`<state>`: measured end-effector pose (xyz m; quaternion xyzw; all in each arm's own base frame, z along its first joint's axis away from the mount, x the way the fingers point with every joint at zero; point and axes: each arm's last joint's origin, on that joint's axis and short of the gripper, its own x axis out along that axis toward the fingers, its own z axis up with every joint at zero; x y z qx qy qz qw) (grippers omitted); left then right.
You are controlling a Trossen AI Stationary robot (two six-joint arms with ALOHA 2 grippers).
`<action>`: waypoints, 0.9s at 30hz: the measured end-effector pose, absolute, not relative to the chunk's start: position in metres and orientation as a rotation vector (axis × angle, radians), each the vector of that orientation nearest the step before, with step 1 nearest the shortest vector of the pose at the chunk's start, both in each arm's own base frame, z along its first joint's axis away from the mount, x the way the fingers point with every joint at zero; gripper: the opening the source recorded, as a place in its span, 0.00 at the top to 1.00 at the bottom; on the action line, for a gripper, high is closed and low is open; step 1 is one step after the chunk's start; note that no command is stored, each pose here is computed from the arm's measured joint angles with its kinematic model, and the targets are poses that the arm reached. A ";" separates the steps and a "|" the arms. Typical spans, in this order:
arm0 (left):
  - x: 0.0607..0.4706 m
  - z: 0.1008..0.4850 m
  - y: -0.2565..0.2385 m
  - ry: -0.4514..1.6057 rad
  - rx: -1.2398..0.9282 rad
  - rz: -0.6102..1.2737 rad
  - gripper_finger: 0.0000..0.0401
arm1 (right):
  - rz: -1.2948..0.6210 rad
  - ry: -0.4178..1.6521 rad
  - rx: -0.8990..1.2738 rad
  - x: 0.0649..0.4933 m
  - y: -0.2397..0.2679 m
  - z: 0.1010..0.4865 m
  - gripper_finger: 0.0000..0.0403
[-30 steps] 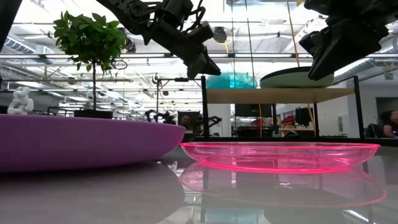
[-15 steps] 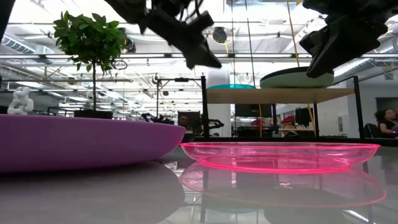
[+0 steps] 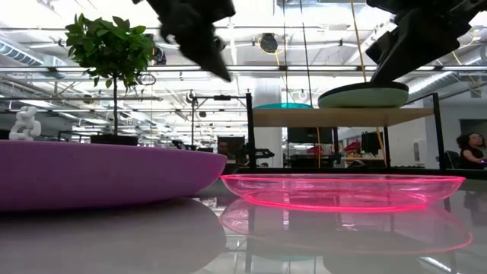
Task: Place and stack plates onto a shelf
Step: Stack the big violet plate on top of the big black plate on the shelf
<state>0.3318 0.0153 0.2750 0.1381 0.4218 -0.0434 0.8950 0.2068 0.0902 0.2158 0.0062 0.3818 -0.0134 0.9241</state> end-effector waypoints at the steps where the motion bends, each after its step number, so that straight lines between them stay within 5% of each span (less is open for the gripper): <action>1: 0.328 0.273 0.010 0.914 0.265 -0.111 0.79 | -0.027 0.780 0.015 0.207 0.090 0.216 0.90; 13: 0.302 0.245 -0.070 1.089 0.208 -0.290 0.79 | 0.001 0.769 0.032 0.208 0.092 0.217 0.90; 27: 0.249 0.208 -0.155 1.198 0.409 -0.561 0.79 | -0.009 0.769 0.056 0.208 0.092 0.217 0.90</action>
